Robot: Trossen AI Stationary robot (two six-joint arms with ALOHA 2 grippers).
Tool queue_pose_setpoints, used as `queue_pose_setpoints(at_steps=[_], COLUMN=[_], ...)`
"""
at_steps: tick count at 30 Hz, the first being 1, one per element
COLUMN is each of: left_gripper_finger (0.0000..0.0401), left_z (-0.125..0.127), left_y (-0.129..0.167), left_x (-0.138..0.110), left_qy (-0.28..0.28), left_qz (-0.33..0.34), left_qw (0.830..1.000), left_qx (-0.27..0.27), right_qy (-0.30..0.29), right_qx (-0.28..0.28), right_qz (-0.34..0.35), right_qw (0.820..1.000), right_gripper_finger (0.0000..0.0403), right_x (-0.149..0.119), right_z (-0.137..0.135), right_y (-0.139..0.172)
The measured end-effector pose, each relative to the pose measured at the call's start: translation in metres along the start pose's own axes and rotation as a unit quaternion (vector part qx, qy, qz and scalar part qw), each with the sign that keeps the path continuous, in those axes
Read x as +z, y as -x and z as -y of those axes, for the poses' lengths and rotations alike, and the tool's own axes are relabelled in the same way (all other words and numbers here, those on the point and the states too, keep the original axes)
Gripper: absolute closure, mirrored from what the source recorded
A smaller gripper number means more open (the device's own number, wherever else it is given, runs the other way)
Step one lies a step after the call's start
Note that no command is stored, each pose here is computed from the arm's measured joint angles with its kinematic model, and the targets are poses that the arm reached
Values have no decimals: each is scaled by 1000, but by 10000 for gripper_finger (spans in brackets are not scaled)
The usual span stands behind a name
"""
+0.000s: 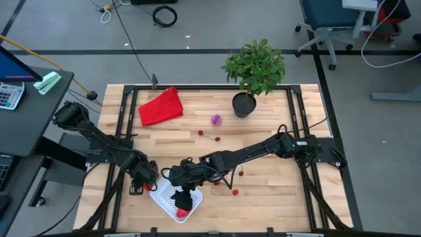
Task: Pick and placing Produce into tupperware
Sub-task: Put the strawberry in the basket
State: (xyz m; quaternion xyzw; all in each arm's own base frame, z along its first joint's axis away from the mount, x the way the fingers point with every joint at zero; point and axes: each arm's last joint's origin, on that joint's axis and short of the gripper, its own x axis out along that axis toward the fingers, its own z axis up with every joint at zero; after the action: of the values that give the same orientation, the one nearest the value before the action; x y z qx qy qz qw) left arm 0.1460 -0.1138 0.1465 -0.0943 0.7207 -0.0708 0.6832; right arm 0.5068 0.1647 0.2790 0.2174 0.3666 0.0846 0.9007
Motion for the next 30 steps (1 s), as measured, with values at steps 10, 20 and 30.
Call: queue_pose_setpoints(at_steps=[10,20,30], left_gripper_finger=[282,288,299], left_z=[-2,-11,-11], left_y=[1,4,4], left_x=[2,9,8], left_qy=[7,40,58], left_qz=[-4,3,-15], left_qw=[1000,999,998], left_qx=[-8,-11,-33], right_qy=[9,15,18], right_qx=[0,0,0], right_qz=[0,0,0], right_qw=[1000,1000,1000], right_gripper_finger=[148,148,148], right_x=[0,0,0], right_z=[0,0,0], right_y=[0,0,0])
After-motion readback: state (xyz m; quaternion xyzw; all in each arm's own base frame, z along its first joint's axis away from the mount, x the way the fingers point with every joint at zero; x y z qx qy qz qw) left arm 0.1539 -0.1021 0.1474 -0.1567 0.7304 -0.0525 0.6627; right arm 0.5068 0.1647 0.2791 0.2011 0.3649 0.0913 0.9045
